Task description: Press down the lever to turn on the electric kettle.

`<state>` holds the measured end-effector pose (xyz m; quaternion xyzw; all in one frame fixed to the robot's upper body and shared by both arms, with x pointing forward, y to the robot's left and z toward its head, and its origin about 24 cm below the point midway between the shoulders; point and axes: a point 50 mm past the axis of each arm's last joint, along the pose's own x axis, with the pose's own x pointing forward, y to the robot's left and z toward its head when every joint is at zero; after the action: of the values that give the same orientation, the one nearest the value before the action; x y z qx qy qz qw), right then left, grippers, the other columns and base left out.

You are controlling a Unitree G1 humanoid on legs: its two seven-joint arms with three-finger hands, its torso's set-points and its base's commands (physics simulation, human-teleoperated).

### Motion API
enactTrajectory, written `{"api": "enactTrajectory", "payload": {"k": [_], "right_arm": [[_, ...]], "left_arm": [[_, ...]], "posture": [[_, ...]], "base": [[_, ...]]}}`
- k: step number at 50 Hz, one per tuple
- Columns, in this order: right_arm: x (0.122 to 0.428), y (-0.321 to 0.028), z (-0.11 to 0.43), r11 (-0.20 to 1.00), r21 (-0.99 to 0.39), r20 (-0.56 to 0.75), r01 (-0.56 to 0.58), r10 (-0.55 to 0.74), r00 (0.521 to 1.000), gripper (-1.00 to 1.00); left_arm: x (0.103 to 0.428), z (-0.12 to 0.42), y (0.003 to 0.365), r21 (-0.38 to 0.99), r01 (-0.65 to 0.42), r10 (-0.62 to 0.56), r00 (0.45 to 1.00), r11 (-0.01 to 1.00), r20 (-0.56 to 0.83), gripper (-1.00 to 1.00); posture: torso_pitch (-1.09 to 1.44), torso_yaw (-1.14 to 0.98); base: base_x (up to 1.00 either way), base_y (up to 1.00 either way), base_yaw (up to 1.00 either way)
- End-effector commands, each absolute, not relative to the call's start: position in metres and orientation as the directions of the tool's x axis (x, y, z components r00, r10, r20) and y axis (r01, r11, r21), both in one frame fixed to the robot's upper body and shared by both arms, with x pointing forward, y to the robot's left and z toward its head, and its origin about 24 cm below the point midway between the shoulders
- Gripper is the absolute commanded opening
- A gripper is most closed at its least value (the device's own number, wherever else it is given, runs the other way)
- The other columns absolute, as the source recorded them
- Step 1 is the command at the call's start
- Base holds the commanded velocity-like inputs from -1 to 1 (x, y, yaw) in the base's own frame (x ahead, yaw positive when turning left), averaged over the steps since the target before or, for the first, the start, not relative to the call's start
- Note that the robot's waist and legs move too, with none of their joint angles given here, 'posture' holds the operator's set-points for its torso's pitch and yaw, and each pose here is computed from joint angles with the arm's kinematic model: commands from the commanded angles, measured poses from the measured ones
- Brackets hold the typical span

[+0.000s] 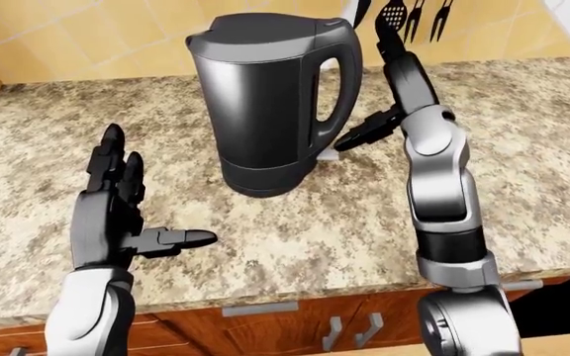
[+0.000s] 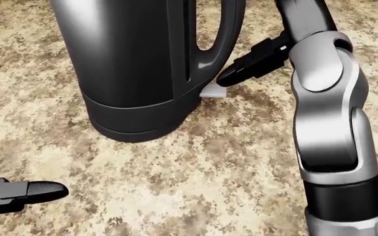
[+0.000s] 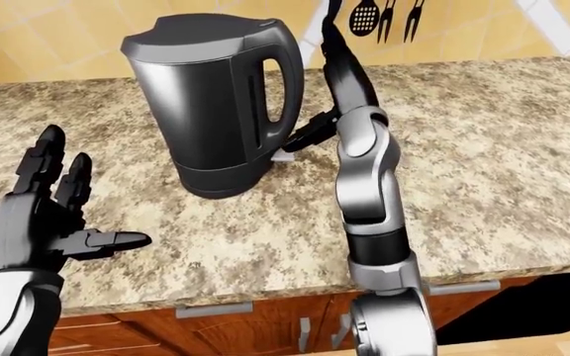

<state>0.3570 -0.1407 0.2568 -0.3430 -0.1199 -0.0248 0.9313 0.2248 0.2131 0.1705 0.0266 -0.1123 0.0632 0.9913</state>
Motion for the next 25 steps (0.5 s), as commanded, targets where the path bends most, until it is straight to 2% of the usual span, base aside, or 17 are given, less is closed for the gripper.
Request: {"api": "enactTrajectory", "payload": {"k": [1, 25], "right_arm": [[0.355, -0.139, 0.276, 0.758, -0.625, 0.334, 0.186, 0.045, 0.941, 1.00], [0.373, -0.132, 0.258, 0.758, -0.629, 0.314, 0.170, 0.048, 0.948, 1.00]], "left_arm": [[0.221, 0.184, 0.211, 0.051, -0.132, 0.110, 0.946, 0.990, 0.305, 1.00], [0.222, 0.181, 0.212, 0.050, -0.131, 0.110, 0.947, 0.990, 0.302, 1.00]], "posture": [[0.00, 0.00], [0.00, 0.00]], "base": [[0.00, 0.00, 0.00], [0.00, 0.00, 0.00]]}}
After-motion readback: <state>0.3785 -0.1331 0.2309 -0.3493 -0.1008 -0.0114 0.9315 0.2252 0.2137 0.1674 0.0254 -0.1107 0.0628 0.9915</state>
